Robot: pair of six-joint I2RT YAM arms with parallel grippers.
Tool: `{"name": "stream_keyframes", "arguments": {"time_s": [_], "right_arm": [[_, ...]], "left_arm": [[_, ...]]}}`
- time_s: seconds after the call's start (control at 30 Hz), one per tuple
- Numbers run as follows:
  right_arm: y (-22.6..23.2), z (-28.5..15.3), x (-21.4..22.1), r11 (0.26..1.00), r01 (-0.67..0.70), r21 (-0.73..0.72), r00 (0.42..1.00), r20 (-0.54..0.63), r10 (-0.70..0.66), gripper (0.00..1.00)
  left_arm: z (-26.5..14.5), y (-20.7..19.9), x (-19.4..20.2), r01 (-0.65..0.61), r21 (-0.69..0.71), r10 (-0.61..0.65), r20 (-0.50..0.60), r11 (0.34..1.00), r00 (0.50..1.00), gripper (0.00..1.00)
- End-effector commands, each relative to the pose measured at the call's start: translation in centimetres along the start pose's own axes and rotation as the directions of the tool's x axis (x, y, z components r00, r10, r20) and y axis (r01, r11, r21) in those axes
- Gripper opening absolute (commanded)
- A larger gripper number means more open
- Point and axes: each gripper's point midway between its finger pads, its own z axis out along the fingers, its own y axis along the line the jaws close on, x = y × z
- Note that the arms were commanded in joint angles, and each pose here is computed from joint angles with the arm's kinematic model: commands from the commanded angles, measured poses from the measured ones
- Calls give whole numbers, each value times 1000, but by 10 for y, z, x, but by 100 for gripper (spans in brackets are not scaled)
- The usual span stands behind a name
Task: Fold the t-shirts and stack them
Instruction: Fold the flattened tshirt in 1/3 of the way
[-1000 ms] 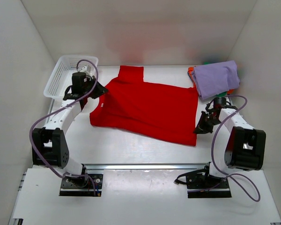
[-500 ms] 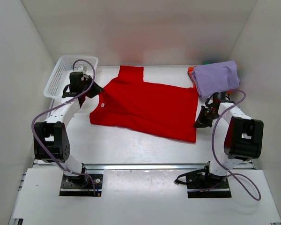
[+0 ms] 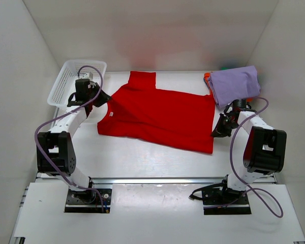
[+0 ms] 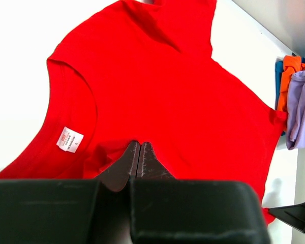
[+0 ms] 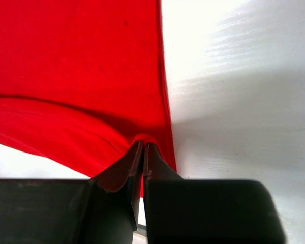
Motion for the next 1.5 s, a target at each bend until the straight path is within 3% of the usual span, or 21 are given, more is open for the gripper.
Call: {"name": "stream_keyframes", "arguments": {"time_s": [0.0,0.43,0.5,0.57,0.63,0.73,0.83,0.87,0.93,1.03,1.07,1.3,1.47], "right_arm": [[-1,-5,-27,1000,19,2,996,84,-19,0],[8,2,-66,999,51,-13,989,141,-48,1],[8,0,-73,998,67,5,986,155,-67,10],[12,-5,-77,996,84,16,982,171,-85,18],[11,-16,-80,994,91,61,974,204,-102,26],[11,-29,-75,989,95,113,964,236,-120,35],[18,-35,-61,985,126,120,958,243,-152,36],[23,-37,-56,983,146,112,955,242,-170,34],[38,-33,-47,985,167,45,957,234,-173,18],[61,-18,-35,978,206,-15,955,221,-198,1],[65,-10,-28,977,213,-32,958,204,-202,0],[97,37,-14,954,246,-170,965,138,-224,0],[81,62,11,964,227,-139,974,40,-224,0]], "left_arm": [[1,4,-8,-2,-8,2,38,1000,999,0],[27,-8,-20,2,25,-3,37,1000,999,1],[30,-21,-34,-4,68,0,58,998,998,31],[24,-37,-50,-14,113,5,82,993,997,45],[20,-42,-56,-20,115,11,86,993,996,47],[1,-46,-56,-46,98,37,89,994,995,40],[-13,-37,-27,-77,57,75,32,995,997,22],[-14,-35,-16,-90,40,90,11,995,996,17],[-16,-20,18,-124,-5,123,-46,992,991,11],[-9,-3,61,-152,-56,145,-114,987,983,8],[-6,-4,71,-162,-59,153,-136,985,979,7],[31,18,121,-201,-133,164,-244,971,956,1],[40,48,169,-264,-171,184,-381,949,906,0]]}}
